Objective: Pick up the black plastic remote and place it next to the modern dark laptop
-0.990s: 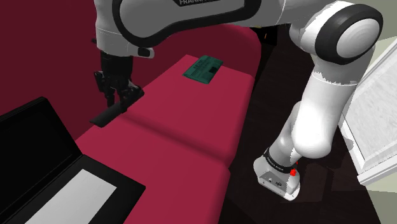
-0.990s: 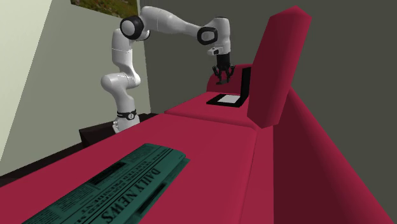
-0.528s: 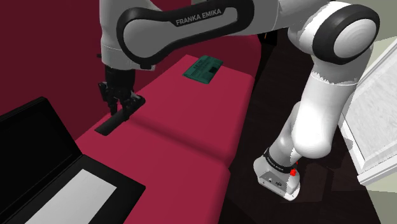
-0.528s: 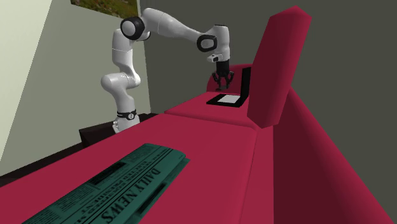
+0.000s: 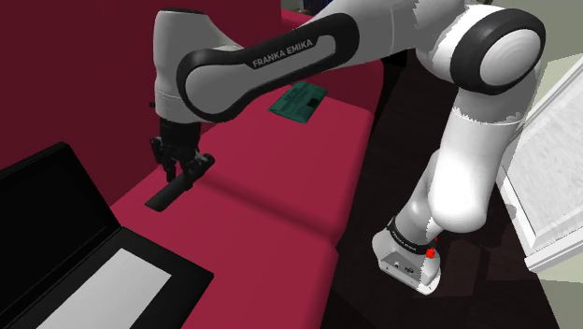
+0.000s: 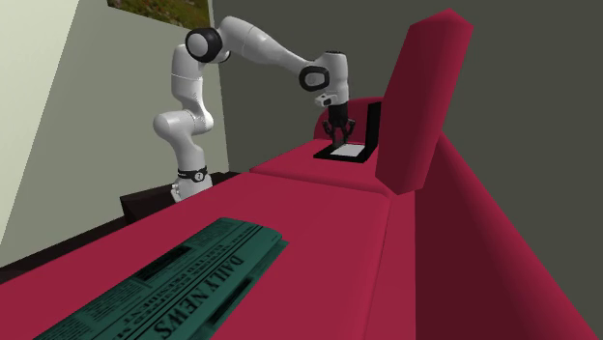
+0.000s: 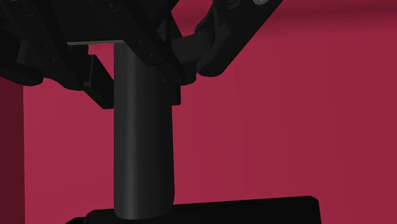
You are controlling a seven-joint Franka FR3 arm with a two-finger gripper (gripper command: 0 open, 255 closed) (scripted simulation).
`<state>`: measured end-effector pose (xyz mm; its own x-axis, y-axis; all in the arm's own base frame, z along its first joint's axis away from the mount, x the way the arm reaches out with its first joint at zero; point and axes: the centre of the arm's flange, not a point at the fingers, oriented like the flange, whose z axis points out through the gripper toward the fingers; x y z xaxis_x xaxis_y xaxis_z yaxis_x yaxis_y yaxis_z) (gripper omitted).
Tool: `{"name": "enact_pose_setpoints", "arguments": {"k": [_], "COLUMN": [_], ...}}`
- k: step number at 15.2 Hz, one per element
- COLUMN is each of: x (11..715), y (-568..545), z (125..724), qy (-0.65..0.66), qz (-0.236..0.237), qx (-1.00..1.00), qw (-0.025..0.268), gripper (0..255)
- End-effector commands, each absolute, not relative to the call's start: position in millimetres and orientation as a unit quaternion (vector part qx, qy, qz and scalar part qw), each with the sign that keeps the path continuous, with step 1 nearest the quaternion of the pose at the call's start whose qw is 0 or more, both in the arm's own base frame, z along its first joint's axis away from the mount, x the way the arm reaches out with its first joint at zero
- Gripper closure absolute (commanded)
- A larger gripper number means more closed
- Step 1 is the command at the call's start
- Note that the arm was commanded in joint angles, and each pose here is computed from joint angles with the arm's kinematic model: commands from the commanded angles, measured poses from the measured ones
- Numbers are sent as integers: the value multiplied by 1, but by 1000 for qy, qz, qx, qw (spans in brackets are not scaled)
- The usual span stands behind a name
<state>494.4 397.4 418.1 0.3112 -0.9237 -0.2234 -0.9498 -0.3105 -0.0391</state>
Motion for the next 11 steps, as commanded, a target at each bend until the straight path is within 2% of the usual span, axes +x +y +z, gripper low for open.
{"name": "enact_pose_setpoints", "arguments": {"k": [1, 11], "x": [494, 494], "y": [398, 398], "z": [409, 356], "qy": [581, 581], "qz": [79, 79], "qx": [-806, -806], "qw": [82, 82], "gripper": [255, 255]}}
